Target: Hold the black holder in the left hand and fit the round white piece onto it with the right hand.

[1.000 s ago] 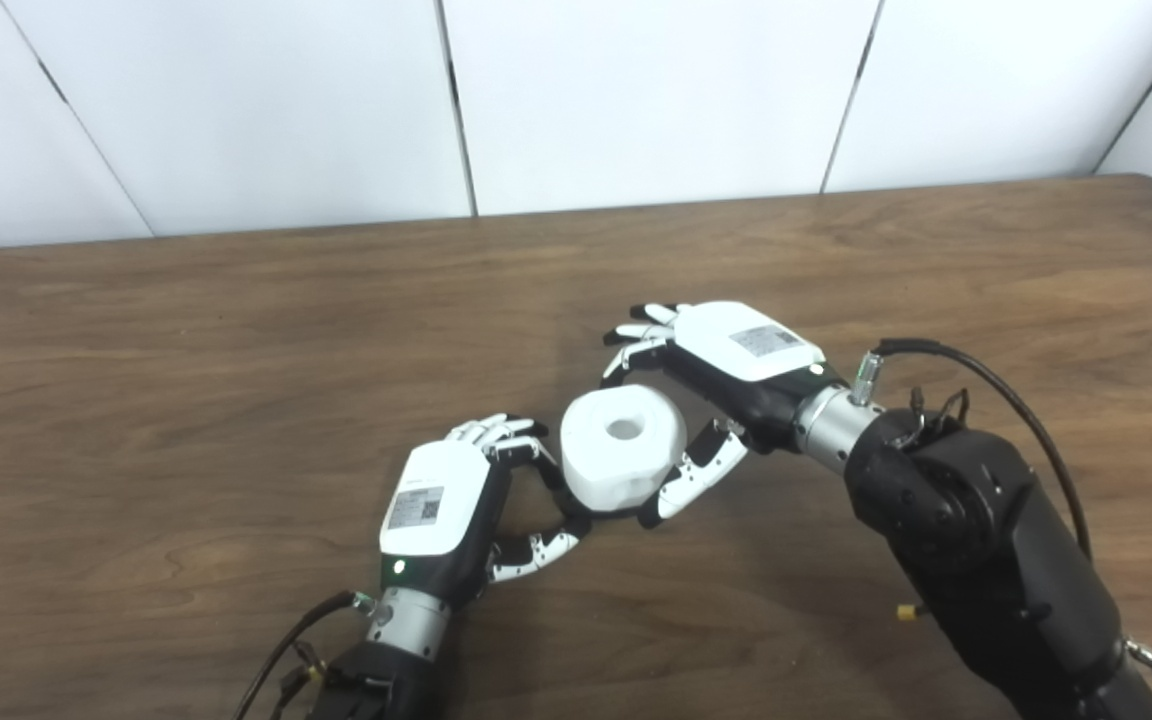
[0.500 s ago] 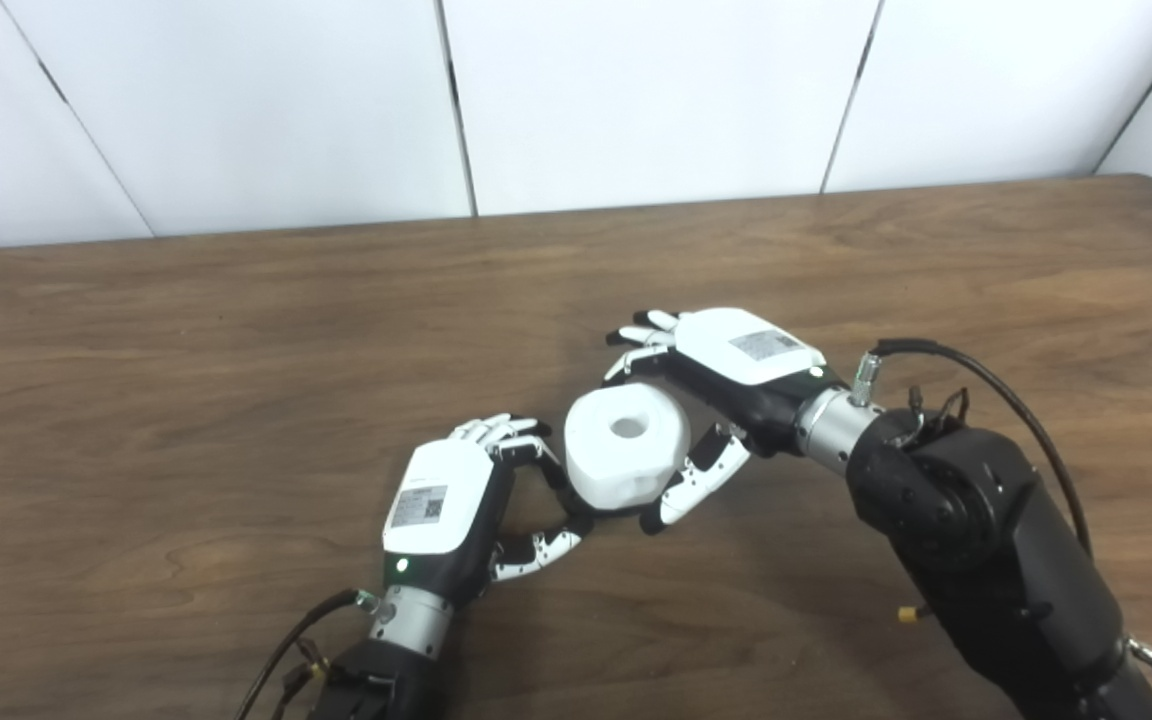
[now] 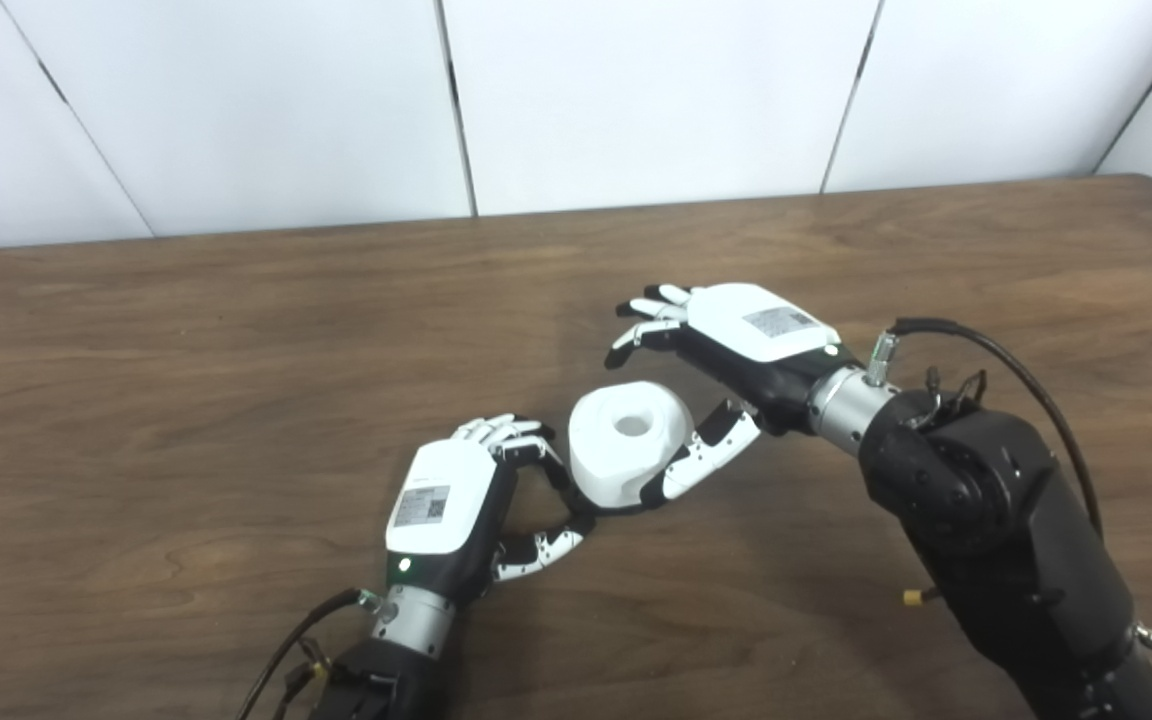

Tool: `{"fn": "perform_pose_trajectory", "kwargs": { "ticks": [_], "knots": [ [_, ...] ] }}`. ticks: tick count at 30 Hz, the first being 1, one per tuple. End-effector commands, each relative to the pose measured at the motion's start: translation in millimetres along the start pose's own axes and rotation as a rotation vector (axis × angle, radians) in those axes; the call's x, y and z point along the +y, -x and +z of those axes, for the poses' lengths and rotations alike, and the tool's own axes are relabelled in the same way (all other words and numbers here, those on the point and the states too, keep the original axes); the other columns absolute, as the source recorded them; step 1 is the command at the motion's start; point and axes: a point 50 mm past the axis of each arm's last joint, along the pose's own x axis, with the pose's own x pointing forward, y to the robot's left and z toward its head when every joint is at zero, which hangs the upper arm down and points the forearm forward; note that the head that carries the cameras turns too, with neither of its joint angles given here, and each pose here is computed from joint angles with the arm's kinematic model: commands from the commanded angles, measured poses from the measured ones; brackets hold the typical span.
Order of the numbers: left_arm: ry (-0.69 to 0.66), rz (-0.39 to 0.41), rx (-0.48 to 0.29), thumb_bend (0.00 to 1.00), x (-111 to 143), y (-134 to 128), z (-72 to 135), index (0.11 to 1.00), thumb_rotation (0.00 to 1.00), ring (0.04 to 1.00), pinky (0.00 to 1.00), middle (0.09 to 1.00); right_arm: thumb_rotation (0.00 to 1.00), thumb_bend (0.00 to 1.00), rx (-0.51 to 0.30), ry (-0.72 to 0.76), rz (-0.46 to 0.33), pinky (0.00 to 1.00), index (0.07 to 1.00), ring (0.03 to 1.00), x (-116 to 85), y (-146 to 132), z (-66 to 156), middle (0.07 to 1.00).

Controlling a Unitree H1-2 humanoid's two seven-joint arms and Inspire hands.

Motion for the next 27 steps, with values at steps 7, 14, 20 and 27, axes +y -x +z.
{"fn": "perform_pose_trajectory", "kwargs": {
  "ticks": [7,14,20,27],
  "knots": [
    [-0.022,-0.037,0.007,0.52,-1.9,0.7,-3.6,0.488,0.05,0.828,0.84,0.758,0.47,1.0,-0.022,0.026,-0.08,1.0,0.777,1.0,-23.6,3.4,4.5,0.948],
    [-0.027,-0.061,0.03,0.52,-0.8,0.6,-5.9,0.491,0.05,0.827,0.87,0.758,0.48,1.0,-0.021,0.012,-0.069,1.0,0.799,1.0,-30.7,5.4,3.3,0.956],
    [-0.058,-0.076,0.045,0.71,0.1,-1.7,-6.9,0.556,0.12,0.817,0.86,0.757,0.49,1.0,-0.022,-0.015,-0.039,1.0,0.829,1.0,-47.0,11.7,3.3,0.977],
    [-0.092,-0.102,0.078,1.0,1.4,-4.4,-9.9,0.723,0.35,0.815,0.83,0.771,0.49,1.0,-0.02,-0.013,-0.029,1.0,0.839,1.0,-53.5,13.5,2.8,0.979]
  ]
}}
